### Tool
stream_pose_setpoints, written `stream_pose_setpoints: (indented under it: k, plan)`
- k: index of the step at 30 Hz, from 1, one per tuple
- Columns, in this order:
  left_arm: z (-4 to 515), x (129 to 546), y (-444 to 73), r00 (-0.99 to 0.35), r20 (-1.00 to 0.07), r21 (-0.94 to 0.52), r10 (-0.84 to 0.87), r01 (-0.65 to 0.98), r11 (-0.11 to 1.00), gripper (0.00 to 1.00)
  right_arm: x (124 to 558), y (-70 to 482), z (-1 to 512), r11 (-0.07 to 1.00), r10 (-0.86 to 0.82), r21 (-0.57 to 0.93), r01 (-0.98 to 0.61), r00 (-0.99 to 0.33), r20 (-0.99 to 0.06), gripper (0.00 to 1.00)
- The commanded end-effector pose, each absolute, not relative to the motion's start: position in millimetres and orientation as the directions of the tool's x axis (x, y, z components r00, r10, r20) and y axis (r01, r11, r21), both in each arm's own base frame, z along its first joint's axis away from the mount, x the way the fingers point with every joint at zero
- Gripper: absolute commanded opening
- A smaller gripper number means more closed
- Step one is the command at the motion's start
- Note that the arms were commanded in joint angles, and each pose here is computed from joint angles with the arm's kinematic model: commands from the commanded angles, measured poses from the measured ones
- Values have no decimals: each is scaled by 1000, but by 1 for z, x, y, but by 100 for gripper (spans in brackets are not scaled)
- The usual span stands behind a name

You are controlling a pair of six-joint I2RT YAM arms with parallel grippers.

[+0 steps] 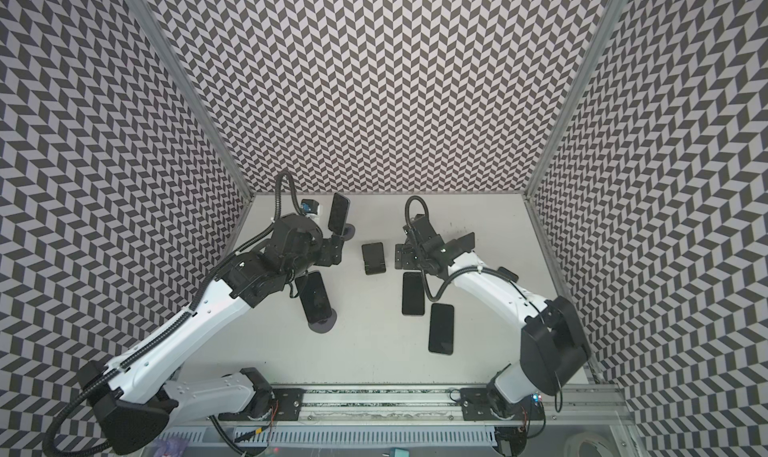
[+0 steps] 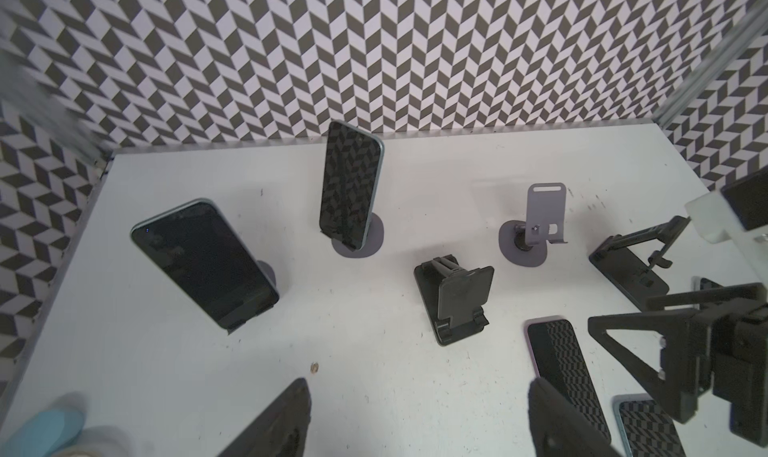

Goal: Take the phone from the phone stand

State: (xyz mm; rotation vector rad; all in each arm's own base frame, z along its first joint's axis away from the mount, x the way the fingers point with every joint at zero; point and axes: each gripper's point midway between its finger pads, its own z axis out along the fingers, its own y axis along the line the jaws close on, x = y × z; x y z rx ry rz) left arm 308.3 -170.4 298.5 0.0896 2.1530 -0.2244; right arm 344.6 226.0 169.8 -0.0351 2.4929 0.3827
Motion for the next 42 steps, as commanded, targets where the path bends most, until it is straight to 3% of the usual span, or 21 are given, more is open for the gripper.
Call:
stream_pose_setpoints:
  k: [1,9,18,28,33,42]
  plan:
    - [291,293,-139,-590,-789,-186,-169,-32,982,82,342,251,198,925,21,307,-224,-778,-628,88]
    - [259,269,-113,-641,-659,-240,-393,-316,918,78,306,269,213,888,-43,340,-309,-793,-607,87]
    - [231,240,-107,-624,-600,-318,-501,-388,865,81,275,282,227,866,-107,334,-372,-791,-603,86]
    - [212,229,-117,-642,-623,-223,-447,-402,888,87,248,255,217,878,-73,351,-326,-814,-576,87]
    - [202,225,-113,-655,-622,-173,-428,-418,892,97,240,245,215,881,-52,358,-309,-816,-576,87]
    - [198,223,-104,-662,-638,-96,-394,-440,893,100,237,241,216,876,-33,372,-307,-808,-588,87]
